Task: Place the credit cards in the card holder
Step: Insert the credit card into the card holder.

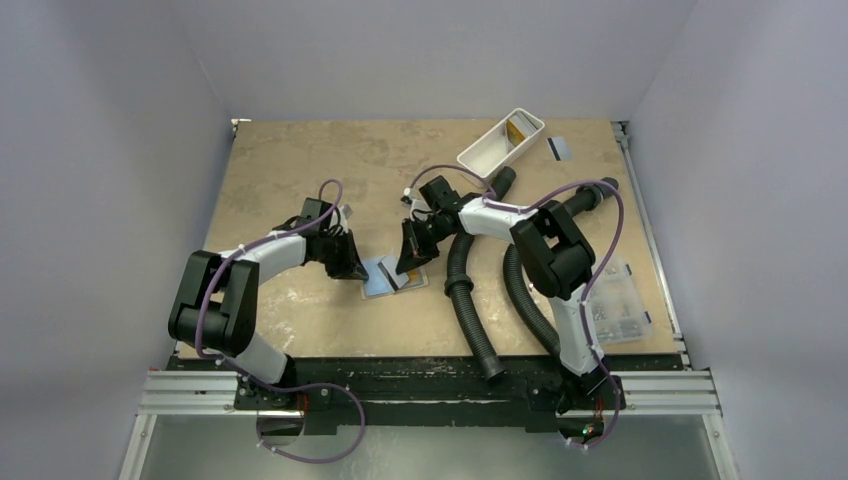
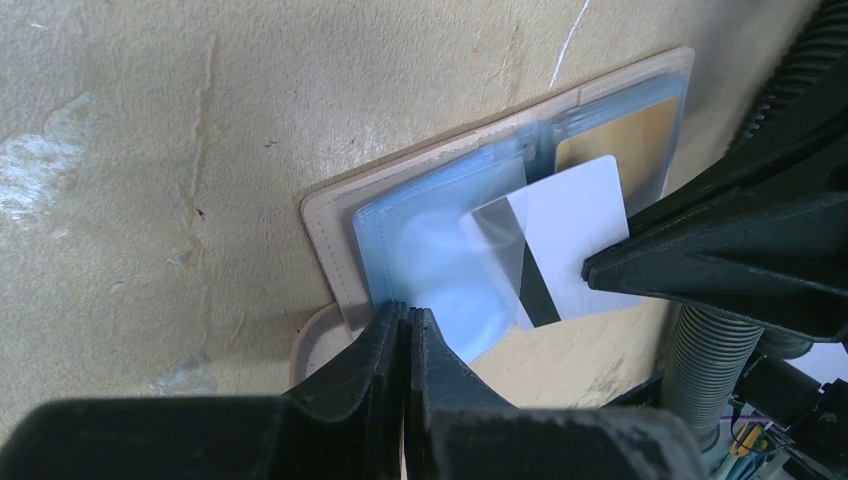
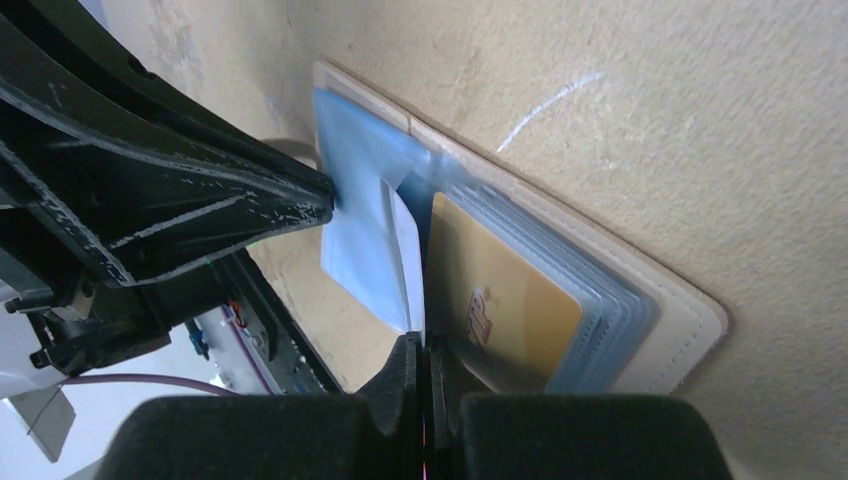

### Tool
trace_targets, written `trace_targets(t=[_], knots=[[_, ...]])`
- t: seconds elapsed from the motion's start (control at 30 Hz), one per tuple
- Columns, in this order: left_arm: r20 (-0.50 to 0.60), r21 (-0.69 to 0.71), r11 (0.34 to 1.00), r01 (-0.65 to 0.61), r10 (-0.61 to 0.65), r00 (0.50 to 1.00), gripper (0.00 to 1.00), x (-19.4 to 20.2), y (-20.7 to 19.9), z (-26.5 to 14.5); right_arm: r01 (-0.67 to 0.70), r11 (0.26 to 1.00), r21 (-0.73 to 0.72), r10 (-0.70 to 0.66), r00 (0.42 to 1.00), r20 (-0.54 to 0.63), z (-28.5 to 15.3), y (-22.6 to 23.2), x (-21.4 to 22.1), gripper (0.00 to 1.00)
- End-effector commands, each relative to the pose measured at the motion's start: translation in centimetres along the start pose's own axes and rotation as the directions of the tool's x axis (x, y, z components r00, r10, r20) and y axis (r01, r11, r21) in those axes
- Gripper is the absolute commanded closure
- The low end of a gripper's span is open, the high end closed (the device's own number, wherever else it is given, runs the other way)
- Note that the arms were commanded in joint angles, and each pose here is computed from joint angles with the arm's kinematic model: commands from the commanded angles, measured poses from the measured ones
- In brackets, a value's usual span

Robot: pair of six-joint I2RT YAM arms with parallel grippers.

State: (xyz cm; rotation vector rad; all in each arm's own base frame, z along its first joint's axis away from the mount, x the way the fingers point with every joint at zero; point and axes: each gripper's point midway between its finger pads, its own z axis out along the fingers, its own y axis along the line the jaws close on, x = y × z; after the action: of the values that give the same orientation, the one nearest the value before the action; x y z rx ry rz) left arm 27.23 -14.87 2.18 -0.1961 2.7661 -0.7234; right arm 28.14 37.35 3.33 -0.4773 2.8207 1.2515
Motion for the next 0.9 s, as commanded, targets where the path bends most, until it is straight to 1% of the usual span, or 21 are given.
trace_targets(t=[0.0,0.23,0.4,0.63,0.67,0.73,0.87], knots=[[-0.018,-0.073,0.997,-0.029,0.027,0.999,1.00,1.1,1.9,0.4,0.024,0.999,0.032,-0.026,0.996,0.082,0.5,-0.4,-1.9,1.00],[-0.019,-0.077,0.997,-0.029,0.028,0.999,1.00,1.2,2.0,0.4,0.018,0.999,0.036,-0.022,0.994,0.106,1.0,-0.9,-2.3,1.00],[-0.018,-0.077,0.997,-0.030,0.028,0.999,1.00,1.2,2.0,0.4,-0.034,0.999,0.011,0.032,0.991,0.128,1.3,-1.0,-1.8,1.00],[-0.017,-0.074,0.997,-0.035,0.034,0.999,1.00,1.2,1.8,0.4,-0.119,0.992,-0.053,0.127,0.971,0.203,1.5,-0.5,-1.3,1.00],[-0.015,-0.072,0.997,-0.036,0.035,0.999,1.00,1.2,1.7,0.4,-0.126,0.990,-0.062,0.136,0.968,0.211,1.6,-0.4,-1.2,0.97],[-0.008,-0.070,0.997,-0.039,0.038,0.999,1.00,1.1,1.6,0.2,-0.128,0.990,-0.066,0.139,0.968,0.211,1.7,-0.3,-0.9,0.96],[0.000,-0.063,0.997,-0.043,0.043,0.999,1.00,0.8,1.4,0.0,-0.112,0.993,-0.035,0.117,0.972,0.202,1.5,-0.2,-0.4,0.84]])
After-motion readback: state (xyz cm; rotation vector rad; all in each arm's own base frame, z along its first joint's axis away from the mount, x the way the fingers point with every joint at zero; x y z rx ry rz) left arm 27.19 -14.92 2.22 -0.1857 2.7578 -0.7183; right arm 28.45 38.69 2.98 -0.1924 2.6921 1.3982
